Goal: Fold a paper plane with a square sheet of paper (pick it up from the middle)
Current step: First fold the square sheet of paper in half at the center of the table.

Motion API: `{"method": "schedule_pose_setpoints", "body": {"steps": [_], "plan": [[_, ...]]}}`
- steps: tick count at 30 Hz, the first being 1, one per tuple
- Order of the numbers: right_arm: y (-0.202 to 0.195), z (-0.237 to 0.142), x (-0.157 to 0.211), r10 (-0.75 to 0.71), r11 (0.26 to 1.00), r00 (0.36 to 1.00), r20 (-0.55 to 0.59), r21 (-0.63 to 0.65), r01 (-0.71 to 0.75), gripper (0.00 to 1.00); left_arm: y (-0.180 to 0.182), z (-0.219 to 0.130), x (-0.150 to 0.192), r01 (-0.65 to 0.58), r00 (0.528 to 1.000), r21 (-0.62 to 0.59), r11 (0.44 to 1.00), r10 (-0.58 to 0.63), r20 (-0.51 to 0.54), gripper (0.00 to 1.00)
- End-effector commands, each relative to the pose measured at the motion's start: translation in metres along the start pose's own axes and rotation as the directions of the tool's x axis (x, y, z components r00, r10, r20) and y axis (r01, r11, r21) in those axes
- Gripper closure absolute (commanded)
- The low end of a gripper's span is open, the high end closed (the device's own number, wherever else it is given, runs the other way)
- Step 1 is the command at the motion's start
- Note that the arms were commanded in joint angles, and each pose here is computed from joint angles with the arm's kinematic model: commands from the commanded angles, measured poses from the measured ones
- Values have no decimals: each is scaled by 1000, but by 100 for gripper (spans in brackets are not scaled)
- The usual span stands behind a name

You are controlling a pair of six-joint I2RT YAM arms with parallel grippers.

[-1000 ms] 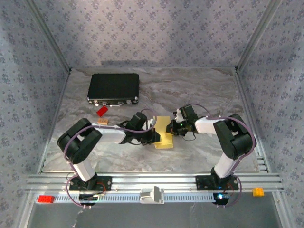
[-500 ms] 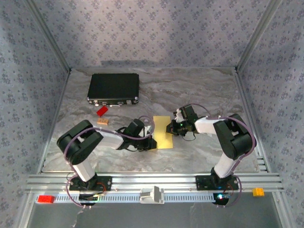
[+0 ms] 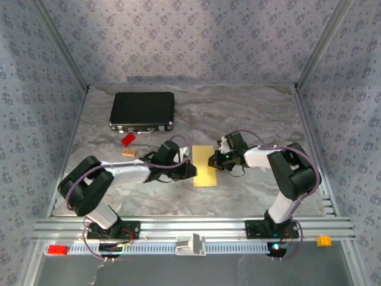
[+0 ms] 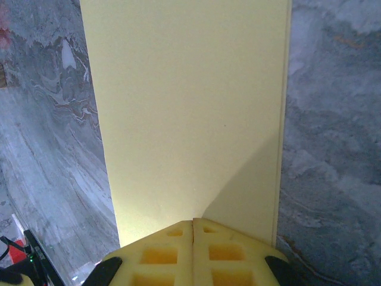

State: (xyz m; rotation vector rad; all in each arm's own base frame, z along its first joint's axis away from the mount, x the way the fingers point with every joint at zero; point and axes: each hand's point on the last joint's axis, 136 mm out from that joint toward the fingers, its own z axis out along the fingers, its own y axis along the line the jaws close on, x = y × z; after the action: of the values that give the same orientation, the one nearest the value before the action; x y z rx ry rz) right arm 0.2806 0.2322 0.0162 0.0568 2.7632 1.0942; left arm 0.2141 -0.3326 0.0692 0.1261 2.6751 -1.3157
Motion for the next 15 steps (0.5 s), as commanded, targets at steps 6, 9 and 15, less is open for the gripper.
{"method": "schedule_pose_setpoints", "body": {"steps": [6,9,15], "plan": [[-56,3,43,128,971,988,-89,216,-106,100,31,31,2,45,996,-31,999,-47,-82,93],[-57,2,44,129,970,988,-87,220,-107,100,42,32,17,59,992,-46,997,-64,-110,93],[-58,3,43,127,970,988,-92,221,-104,100,49,17,50,2,979,-114,993,-25,-201,92]]}}
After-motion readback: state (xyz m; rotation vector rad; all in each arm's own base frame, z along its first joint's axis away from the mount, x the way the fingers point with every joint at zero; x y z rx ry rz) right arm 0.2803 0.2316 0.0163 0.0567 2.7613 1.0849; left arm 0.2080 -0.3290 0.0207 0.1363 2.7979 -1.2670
